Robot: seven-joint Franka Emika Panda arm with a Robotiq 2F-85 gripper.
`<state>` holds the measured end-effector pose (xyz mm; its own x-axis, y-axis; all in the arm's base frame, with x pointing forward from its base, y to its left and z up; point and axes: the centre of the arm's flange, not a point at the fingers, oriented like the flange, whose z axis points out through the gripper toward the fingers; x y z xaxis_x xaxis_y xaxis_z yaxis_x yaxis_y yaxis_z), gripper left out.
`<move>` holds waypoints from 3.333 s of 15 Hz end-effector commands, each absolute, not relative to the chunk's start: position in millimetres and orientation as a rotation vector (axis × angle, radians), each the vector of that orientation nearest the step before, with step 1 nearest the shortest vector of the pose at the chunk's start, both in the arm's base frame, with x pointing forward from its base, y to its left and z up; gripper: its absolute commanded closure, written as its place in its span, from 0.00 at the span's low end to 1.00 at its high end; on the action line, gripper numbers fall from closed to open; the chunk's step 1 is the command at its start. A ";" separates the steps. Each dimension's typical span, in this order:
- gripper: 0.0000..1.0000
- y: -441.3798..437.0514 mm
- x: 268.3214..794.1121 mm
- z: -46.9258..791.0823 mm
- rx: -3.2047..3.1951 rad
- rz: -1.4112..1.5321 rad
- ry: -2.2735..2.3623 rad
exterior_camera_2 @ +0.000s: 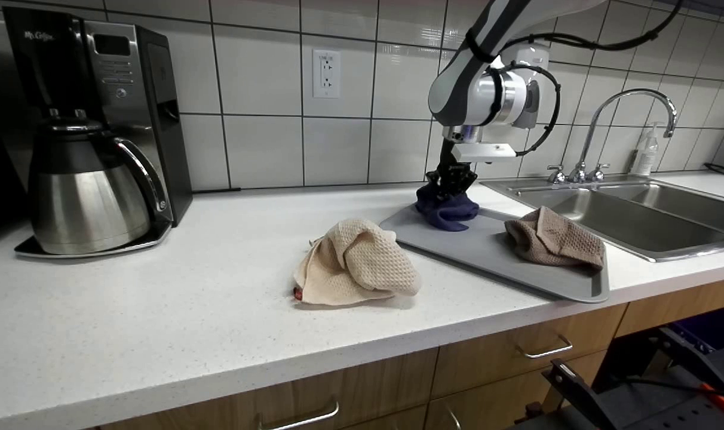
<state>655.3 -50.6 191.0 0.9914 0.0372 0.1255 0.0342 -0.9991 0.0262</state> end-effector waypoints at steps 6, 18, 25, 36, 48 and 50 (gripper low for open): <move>0.97 -50.6 659.2 200.8 3.123 0.194 0.083; 0.97 -60.2 655.6 242.6 3.107 0.305 0.037; 0.97 -97.0 659.0 256.6 3.065 0.352 -0.044; 0.97 -157.7 669.3 270.2 3.002 0.400 -0.185; 0.97 -215.6 675.0 267.2 2.943 0.407 -0.340; 0.97 -224.1 674.8 265.1 2.937 0.404 -0.367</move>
